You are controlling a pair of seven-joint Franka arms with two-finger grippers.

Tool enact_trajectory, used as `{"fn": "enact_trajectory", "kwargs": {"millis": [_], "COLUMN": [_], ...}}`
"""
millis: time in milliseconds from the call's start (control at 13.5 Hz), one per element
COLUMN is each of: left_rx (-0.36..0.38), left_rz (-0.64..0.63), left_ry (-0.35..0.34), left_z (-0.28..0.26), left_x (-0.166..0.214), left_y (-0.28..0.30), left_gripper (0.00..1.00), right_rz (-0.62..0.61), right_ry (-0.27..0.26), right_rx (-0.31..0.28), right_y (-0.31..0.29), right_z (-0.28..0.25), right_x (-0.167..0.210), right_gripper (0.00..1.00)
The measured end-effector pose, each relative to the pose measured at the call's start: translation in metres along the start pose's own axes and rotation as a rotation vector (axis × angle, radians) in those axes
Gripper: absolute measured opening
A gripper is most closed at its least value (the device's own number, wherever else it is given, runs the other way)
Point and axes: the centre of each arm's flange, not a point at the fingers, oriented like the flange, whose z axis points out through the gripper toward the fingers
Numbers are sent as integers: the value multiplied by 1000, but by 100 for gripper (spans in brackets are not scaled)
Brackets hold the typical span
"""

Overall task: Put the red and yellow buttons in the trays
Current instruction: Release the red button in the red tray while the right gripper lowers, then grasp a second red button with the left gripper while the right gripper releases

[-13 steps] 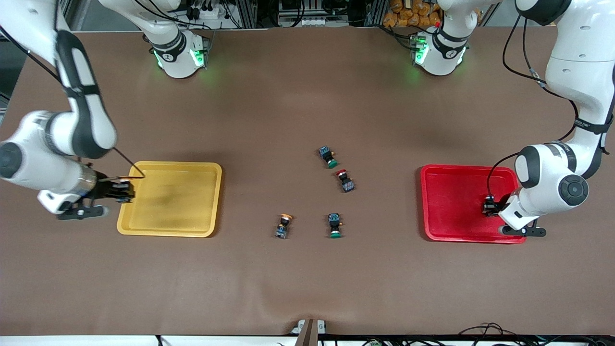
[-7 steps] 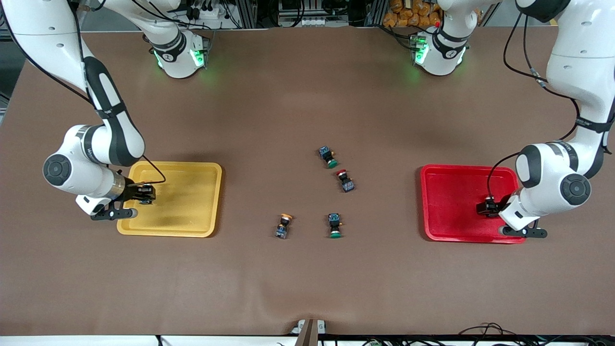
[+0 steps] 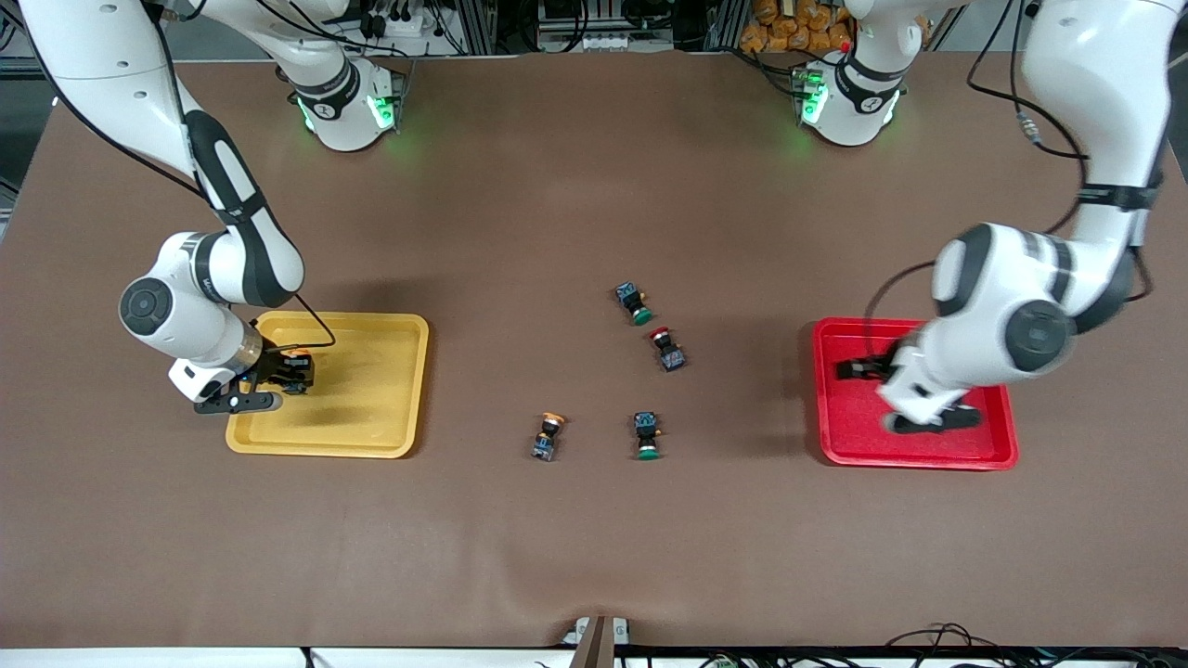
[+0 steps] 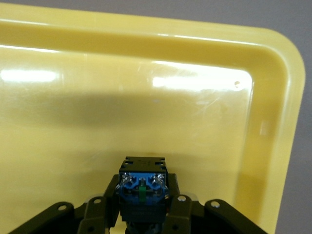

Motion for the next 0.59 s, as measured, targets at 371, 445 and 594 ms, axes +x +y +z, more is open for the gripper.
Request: {"fn": "enact_trajectory", "kwargs": {"millis": [371, 445, 594], "left_rx": [10, 17, 6], "left_rz": [-125, -136, -162], "left_ry": [-29, -28, -20], "left_z": [38, 49, 73], "left_x": [-52, -56, -58], "left_y": [146, 164, 187], "left_gripper": [100, 100, 100], "right_rz": [4, 4, 4], "right_ry": [12, 14, 16], "right_rx": [-3, -4, -4], "right_y": [1, 1, 1], "right_z": [1, -1, -2], "right_x": [-6, -6, -6], "right_gripper": [54, 64, 85]}}
